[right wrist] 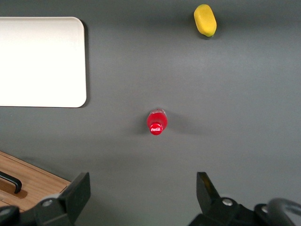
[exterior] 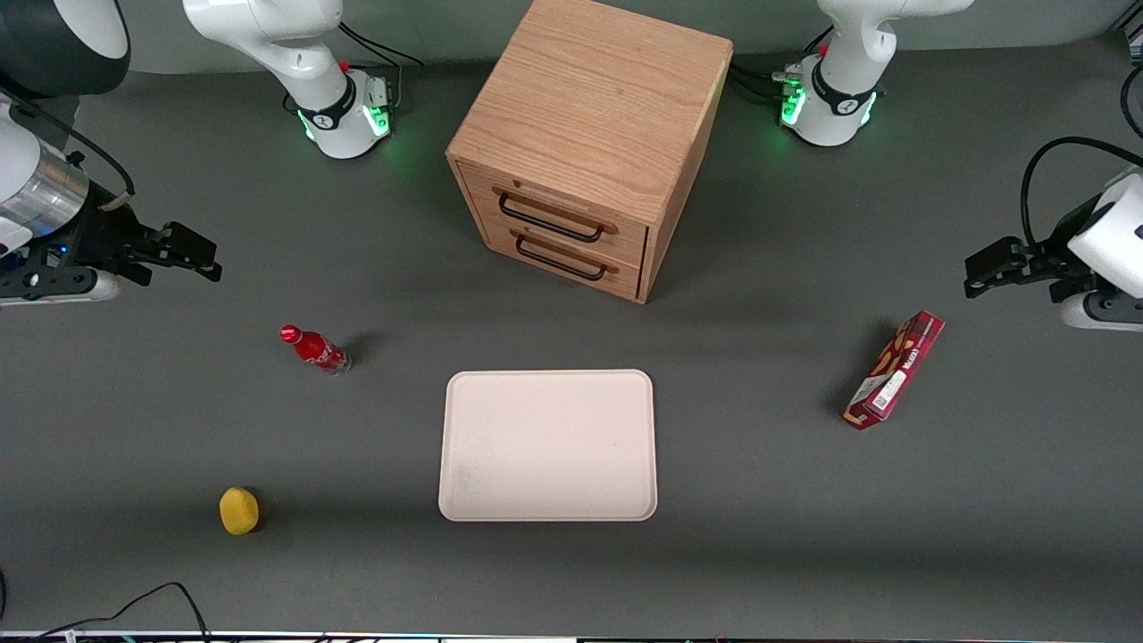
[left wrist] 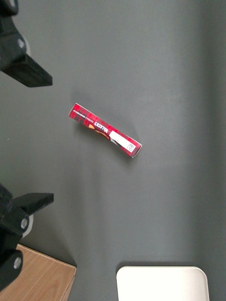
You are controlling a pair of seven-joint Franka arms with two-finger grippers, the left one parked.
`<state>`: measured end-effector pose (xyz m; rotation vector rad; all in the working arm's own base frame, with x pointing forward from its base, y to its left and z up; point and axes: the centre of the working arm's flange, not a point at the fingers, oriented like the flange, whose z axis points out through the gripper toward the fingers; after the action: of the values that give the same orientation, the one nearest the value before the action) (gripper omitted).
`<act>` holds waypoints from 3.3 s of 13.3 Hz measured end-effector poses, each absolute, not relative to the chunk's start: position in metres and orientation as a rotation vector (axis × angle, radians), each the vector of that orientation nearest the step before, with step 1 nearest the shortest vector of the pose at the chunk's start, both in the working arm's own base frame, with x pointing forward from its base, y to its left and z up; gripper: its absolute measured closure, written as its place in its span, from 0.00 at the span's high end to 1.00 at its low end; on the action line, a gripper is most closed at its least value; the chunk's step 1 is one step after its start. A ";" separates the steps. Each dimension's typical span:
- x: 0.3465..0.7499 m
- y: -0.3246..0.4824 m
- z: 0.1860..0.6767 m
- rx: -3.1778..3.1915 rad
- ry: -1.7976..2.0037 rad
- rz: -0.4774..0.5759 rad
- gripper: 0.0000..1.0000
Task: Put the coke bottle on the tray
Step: 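Move the open right gripper down toward the red Coca-Cola bottle's cap, then close the right gripper around the bottle's cap end, then lift the bottle and carry it over the white tray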
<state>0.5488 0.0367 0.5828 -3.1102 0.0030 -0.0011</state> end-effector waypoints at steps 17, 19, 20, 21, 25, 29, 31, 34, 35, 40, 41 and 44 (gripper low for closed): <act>0.555 0.047 0.330 -3.094 -0.002 -0.063 1.00; 0.544 0.049 0.315 -3.096 -0.009 -0.051 1.00; 0.541 0.048 0.312 -3.097 -0.008 -0.042 0.98; 0.539 0.047 0.312 -3.099 -0.007 -0.041 0.99; 0.530 0.039 0.324 -3.106 -0.053 -0.041 0.96; 0.525 0.034 0.327 -3.109 -0.055 -0.036 0.51; 0.525 0.034 0.327 -3.110 -0.057 -0.037 0.31; 0.526 0.034 0.329 -3.110 -0.059 -0.042 0.31; 0.529 0.034 0.334 -3.110 -0.060 -0.046 0.31; 0.573 0.039 0.489 -3.108 -0.056 0.070 0.31; 0.577 0.040 0.527 -3.106 -0.049 0.090 0.31; 0.589 0.053 0.605 -3.095 -0.025 0.187 0.31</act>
<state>0.5885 0.0525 0.6054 -3.0946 -0.0252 0.1870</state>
